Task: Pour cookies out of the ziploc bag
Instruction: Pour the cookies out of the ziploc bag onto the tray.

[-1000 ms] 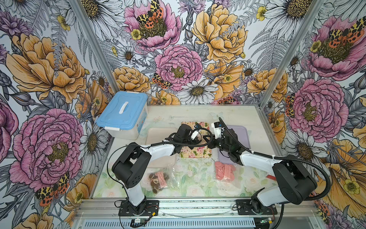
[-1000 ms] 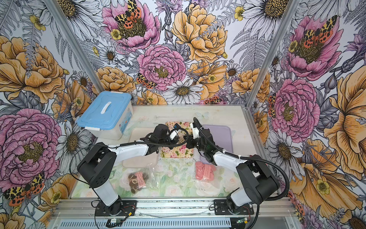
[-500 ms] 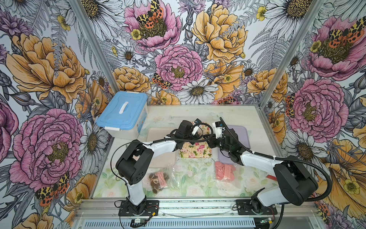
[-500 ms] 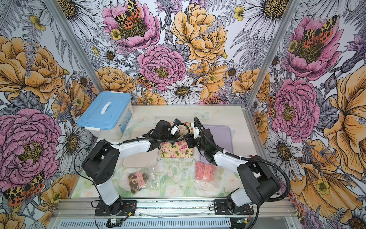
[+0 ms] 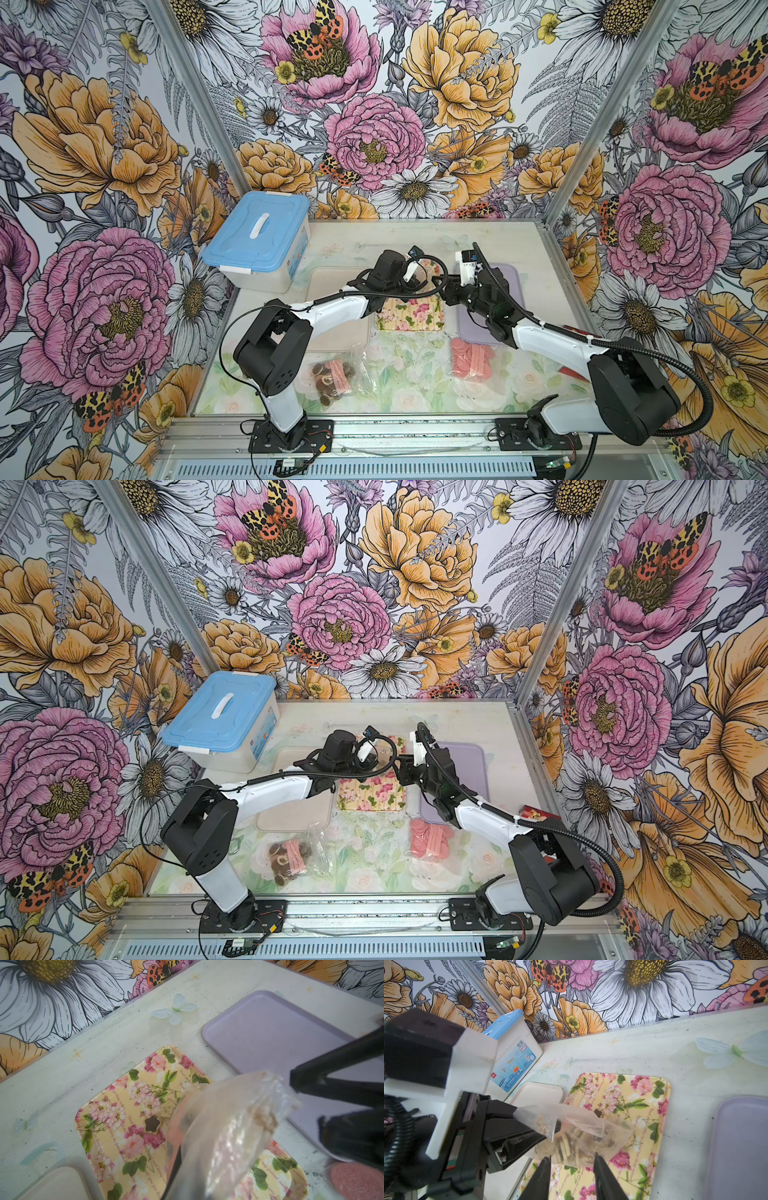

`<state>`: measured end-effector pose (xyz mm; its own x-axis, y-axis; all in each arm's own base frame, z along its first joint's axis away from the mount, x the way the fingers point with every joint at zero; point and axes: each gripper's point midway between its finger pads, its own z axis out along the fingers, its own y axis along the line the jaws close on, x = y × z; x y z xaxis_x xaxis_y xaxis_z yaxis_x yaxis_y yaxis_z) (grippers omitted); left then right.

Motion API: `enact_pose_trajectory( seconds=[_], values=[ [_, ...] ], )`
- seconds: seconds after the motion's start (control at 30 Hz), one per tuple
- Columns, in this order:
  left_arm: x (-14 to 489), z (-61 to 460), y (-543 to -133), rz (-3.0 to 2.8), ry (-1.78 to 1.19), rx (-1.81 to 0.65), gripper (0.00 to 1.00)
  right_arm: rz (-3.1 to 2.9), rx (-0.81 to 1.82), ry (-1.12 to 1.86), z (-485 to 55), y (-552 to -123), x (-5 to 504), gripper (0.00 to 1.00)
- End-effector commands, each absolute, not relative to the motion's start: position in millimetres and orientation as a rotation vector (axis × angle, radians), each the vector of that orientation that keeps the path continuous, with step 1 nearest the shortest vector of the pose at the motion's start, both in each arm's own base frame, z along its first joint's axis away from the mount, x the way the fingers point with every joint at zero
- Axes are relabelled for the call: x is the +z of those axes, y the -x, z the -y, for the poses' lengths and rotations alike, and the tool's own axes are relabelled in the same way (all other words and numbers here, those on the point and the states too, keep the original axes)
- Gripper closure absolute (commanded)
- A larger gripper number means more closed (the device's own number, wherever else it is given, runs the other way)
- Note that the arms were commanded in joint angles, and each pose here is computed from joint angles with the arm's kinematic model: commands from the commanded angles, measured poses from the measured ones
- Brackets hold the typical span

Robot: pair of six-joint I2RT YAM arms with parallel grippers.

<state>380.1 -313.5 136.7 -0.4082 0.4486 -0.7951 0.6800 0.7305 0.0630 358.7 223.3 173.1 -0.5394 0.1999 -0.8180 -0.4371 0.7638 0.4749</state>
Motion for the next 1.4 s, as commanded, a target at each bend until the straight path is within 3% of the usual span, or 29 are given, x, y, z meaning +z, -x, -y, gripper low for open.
enact_pose_trajectory(
  seconds=[0.0, 0.97, 1.37],
  values=[
    [155, 312, -381, -2.067, -0.810, -0.326, 1.00, -1.971, 0.812, 0.159, -218, -358, 177, 0.62],
    [151, 295, -380, -2.325, -0.670, -0.275, 1.00, -1.979, 0.810, 0.163, -215, -359, 177, 0.62],
    [172, 293, -372, -2.304, -0.634, -0.323, 1.00, -1.977, 0.800, 0.163, -214, -358, 178, 0.62]
  ],
)
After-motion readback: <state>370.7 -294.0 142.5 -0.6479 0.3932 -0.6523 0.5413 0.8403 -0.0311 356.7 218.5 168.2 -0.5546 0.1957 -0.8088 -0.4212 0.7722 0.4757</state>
